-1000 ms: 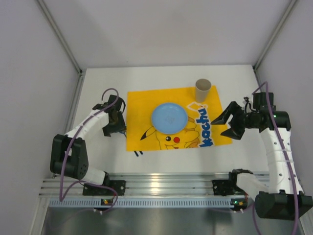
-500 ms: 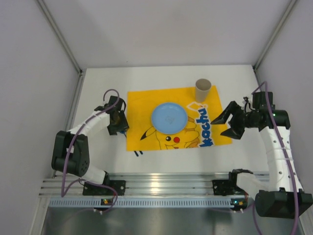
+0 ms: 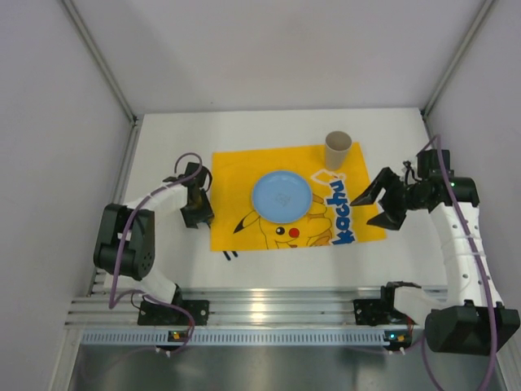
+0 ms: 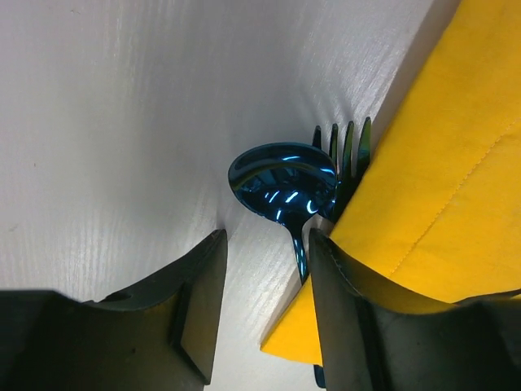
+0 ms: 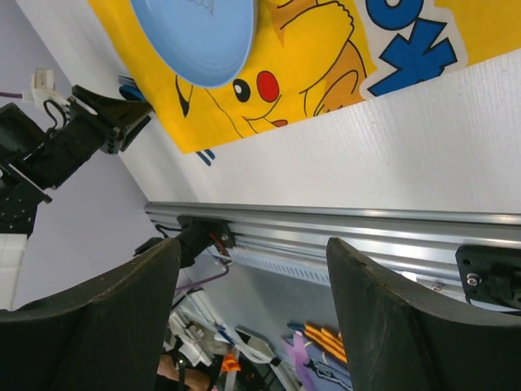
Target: Set the dinner table for one person
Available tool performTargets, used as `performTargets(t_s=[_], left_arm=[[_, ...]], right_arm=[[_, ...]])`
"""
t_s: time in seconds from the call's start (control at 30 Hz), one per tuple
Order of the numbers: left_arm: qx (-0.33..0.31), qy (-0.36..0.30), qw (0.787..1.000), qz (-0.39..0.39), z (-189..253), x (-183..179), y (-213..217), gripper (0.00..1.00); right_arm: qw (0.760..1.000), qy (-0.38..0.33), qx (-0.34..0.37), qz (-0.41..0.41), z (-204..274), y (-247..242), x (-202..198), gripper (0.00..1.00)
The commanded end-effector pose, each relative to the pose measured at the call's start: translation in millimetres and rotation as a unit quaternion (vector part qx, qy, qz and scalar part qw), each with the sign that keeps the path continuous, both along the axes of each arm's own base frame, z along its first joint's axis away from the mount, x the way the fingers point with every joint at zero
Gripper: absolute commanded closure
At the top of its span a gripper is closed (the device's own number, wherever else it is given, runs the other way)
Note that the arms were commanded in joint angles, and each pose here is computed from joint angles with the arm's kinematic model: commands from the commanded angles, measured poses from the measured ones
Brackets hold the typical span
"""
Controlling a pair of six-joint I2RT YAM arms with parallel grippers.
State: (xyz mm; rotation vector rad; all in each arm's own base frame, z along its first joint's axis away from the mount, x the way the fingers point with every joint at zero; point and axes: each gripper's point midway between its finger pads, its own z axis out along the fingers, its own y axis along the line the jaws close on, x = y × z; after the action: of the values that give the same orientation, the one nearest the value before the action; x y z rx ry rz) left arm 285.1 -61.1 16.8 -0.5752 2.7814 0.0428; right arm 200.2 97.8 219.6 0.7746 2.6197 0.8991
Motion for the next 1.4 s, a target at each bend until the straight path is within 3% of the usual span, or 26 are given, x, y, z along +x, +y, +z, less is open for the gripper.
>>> performTargets(t_s=[0.0, 0.17, 0.4, 0.5, 0.67, 0.93, 1.37], left_arm=[[0.015, -0.009, 1.0, 0.02, -4.5, 9.7, 15.6, 0.51], [0.025, 0.0, 0.999, 0.021, -11.5, 14.2, 29.1, 0.54], [0.053, 0.013, 0.998, 0.011, -27.7, 27.7, 44.2, 0.68], [0.068, 0.017, 0.998, 0.008, -35.0, 35.6, 53.3, 0.77], [0.106, 0.026, 0.994, -0.014, -42.6, 45.1, 76.3, 1.0], [0.141, -0.006, 0.99, -0.02, -4.5, 69.3, 106.3, 1.0], [0.002, -0.147, 0.989, 0.016, 124.2, 115.6, 45.7, 1.0]], right_arm=[[0.999, -0.036, -0.007, -0.001, 11.8, -2.8, 14.3, 0.27], [0.999, -0.031, -0.008, 0.0, 9.8, -3.6, 18.0, 0.27], [1.0, -0.029, -0.01, 0.003, 10.5, -3.8, 22.5, 0.27], [1.0, -0.029, -0.01, 0.003, 11.0, -4.3, 23.8, 0.27], [1.0, -0.027, -0.011, 0.004, 10.2, -4.4, 23.8, 0.27], [1.0, -0.03, -0.01, 0.003, 10.0, -4.0, 23.2, 0.27], [0.999, -0.043, -0.004, -0.004, 12.6, -2.1, 15.3, 0.27]])
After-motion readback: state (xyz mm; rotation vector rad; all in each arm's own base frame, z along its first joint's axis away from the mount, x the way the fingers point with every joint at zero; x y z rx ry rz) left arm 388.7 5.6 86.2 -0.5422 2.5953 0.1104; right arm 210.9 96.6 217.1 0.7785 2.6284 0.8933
